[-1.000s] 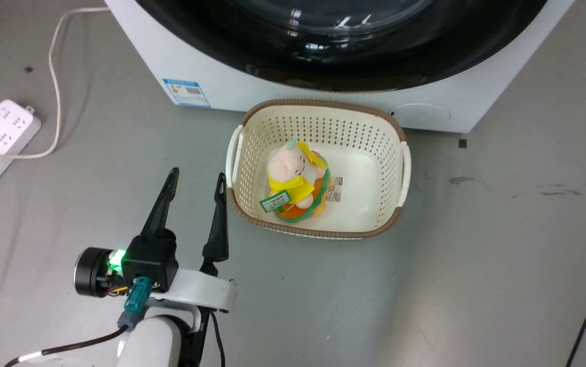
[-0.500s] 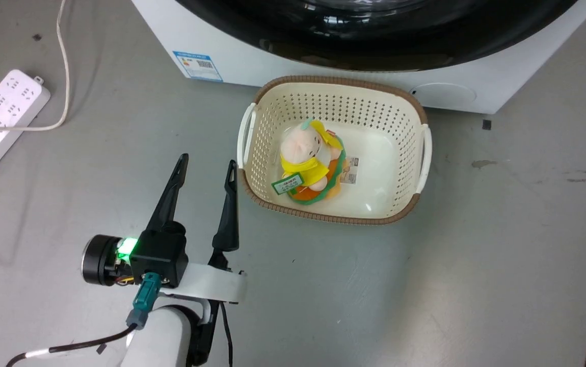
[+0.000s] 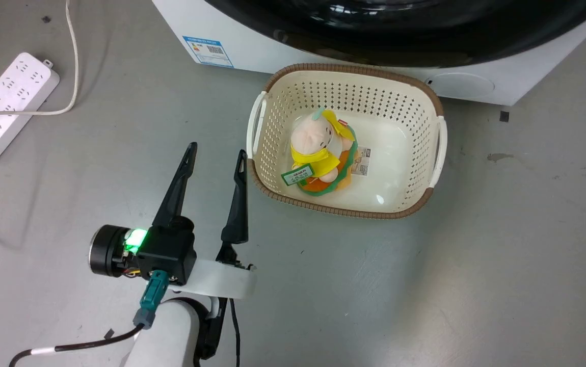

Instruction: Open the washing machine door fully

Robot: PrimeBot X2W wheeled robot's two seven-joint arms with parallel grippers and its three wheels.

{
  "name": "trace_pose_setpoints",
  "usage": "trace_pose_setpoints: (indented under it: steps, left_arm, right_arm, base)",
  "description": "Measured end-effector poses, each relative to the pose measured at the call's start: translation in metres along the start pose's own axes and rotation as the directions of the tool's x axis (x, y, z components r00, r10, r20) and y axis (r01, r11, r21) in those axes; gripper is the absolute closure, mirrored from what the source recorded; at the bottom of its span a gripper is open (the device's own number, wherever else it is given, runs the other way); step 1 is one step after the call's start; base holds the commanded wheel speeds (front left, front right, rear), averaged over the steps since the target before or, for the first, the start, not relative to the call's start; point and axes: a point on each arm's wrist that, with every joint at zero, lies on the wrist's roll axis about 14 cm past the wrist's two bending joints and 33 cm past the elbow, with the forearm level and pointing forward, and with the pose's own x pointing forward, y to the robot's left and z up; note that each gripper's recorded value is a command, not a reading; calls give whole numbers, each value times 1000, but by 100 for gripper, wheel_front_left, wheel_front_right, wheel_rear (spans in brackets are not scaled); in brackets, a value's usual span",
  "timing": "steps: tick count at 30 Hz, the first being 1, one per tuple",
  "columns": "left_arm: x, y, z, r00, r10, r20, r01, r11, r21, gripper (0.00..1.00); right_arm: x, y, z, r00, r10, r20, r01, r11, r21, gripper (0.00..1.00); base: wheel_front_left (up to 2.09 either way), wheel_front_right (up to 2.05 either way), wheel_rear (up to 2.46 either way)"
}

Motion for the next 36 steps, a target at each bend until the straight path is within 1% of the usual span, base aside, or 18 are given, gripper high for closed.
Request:
trace_pose_setpoints:
  steps: [4, 7, 10, 16, 20, 24, 30, 34, 36]
  left_arm:
    - [0, 1, 0, 1000, 3, 6, -3, 1000, 3, 0]
    - [2, 1, 4, 1000, 6, 21, -6, 1000, 5, 0]
    - [1, 1, 11, 999, 6, 39, -6, 1000, 5, 0]
    - [-6, 1, 27, 997, 8, 72, -8, 1000, 1, 0]
    - [-17, 3, 33, 997, 15, 78, -14, 1000, -5, 0]
    - [-28, -1, 39, 996, 2, 87, 0, 1000, -13, 0]
    - [-49, -9, 40, 997, -21, 74, 23, 999, -28, 0]
    - [-63, -17, 41, 997, -38, 71, 41, 998, -40, 0]
    - [-70, -17, 41, 997, -37, 70, 40, 998, -44, 0]
  right_arm:
    - [4, 2, -11, 997, 20, -72, -17, 999, 51, 100]
    - [5, 1, -27, 989, 24, -144, -12, 997, 79, 100]
    - [2, 2, -41, 982, 23, -187, -6, 996, 87, 100]
    - [-20, -14, -58, 977, -27, -210, 44, 996, 77, 100]
    - [-36, -16, -76, 970, -35, -239, 53, 996, 71, 100]
    - [-52, -13, -97, 960, -18, -280, 42, 996, 78, 100]
    - [-75, -11, -139, 928, 2, -372, 25, 997, 68, 100]
    - [-91, -7, -167, 904, 39, -425, -2, 996, 86, 100]
    - [-99, -7, -177, 891, 45, -451, -11, 997, 79, 100]
  base:
    - [0, 0, 0]
    - [0, 0, 0]
    - [0, 0, 0]
    - [0, 0, 0]
    - [0, 0, 0]
    - [0, 0, 0]
    - [0, 0, 0]
    - [0, 0, 0]
    - [0, 0, 0]
